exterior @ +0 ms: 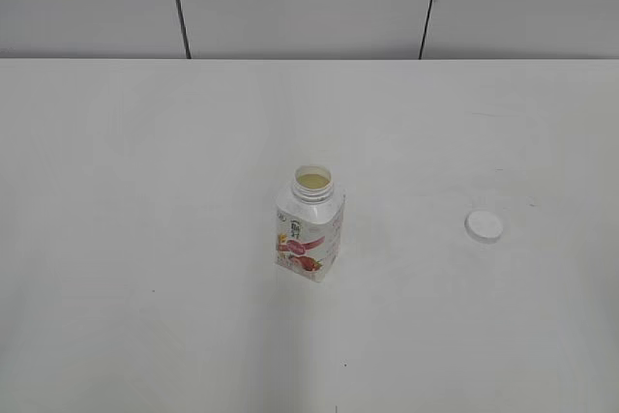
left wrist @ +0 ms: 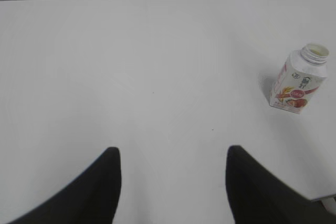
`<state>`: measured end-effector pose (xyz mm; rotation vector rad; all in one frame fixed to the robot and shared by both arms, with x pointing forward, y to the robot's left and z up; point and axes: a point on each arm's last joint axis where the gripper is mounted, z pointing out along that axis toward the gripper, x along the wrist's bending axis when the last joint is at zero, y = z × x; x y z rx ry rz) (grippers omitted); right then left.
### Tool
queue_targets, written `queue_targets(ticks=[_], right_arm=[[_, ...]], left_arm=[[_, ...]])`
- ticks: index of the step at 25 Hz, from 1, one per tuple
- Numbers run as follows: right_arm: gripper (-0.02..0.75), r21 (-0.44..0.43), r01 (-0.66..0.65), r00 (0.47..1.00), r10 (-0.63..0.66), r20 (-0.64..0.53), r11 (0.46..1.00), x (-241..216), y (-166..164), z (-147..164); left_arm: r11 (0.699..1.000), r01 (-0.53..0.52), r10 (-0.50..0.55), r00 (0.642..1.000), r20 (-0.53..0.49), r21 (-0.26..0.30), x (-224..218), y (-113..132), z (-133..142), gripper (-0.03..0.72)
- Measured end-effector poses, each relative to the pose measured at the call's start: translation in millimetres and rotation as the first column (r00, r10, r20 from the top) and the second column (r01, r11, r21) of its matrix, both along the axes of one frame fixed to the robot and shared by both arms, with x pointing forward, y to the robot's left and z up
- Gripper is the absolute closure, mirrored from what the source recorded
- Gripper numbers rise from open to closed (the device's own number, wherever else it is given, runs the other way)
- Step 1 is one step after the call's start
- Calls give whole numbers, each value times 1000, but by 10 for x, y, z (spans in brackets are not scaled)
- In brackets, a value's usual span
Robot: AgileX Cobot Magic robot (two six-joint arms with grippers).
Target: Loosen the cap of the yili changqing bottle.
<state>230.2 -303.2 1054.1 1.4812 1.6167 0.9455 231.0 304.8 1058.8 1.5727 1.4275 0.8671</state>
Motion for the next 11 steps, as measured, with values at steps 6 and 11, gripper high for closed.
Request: queue_targets(ticks=[6, 11], right_arm=[[262, 0, 0, 1000, 0, 0, 1000, 0, 0, 0], [262, 0, 0, 1000, 0, 0, 1000, 0, 0, 0]], left_arm=[[1000, 0, 0, 1000, 0, 0, 0, 0, 0, 284], [1000, 0, 0, 1000, 0, 0, 0, 0, 0, 284]])
